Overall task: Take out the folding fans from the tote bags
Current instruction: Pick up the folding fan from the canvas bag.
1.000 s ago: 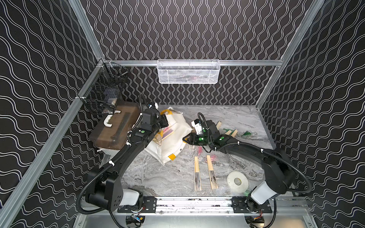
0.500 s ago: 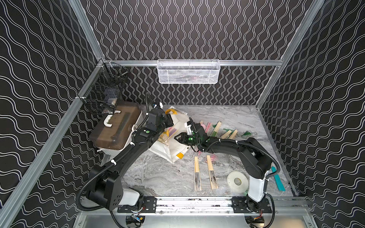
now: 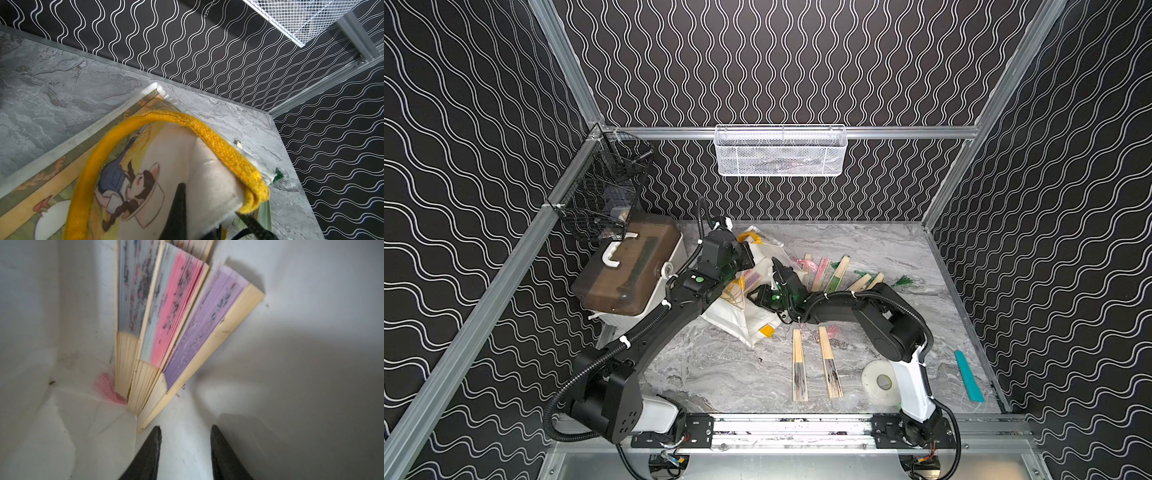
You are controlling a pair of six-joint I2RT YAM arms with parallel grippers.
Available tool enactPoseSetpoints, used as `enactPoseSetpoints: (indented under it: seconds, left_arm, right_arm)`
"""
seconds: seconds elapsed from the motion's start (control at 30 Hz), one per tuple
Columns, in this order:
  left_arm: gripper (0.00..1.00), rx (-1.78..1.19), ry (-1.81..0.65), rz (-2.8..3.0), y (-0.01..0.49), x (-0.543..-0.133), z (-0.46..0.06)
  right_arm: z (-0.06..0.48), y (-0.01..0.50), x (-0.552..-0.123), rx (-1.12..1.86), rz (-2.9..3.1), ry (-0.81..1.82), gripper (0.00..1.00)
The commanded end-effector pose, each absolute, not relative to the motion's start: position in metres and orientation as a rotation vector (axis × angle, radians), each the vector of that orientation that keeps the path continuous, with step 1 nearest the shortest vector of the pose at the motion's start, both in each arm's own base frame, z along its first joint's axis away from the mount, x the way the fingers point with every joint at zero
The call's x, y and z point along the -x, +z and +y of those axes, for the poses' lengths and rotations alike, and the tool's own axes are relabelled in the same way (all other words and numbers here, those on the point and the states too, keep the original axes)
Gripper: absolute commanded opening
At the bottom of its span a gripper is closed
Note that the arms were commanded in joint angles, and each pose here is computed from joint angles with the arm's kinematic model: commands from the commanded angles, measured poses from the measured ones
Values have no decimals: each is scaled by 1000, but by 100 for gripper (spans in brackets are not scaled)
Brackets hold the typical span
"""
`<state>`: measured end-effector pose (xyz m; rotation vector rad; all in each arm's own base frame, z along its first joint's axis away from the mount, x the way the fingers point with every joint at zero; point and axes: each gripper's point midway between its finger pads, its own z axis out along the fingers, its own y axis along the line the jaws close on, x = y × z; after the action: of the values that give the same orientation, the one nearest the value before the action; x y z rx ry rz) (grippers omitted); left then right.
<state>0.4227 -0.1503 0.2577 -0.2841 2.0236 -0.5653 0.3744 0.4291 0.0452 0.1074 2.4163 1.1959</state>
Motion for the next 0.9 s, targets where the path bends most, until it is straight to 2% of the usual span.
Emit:
enactPoseSetpoints:
  seconds: [0.0, 0.4, 0.6, 0.87]
  left_arm:
    - [0, 297, -599, 1957, 275, -426, -153]
    - [0, 264, -648, 1979, 276, -418, -167]
    - [0, 254, -681, 1978, 277, -413, -172]
    - [0, 233, -745, 1987, 280, -412, -182]
  right_arm:
    - [434, 46, -385, -165, 2360, 1228, 41]
    - [451, 34, -408, -295, 2266, 1338, 43]
    - [451, 40, -416, -309, 2267, 1297, 48]
    - [453, 43, -418, -360, 2243, 1345, 47]
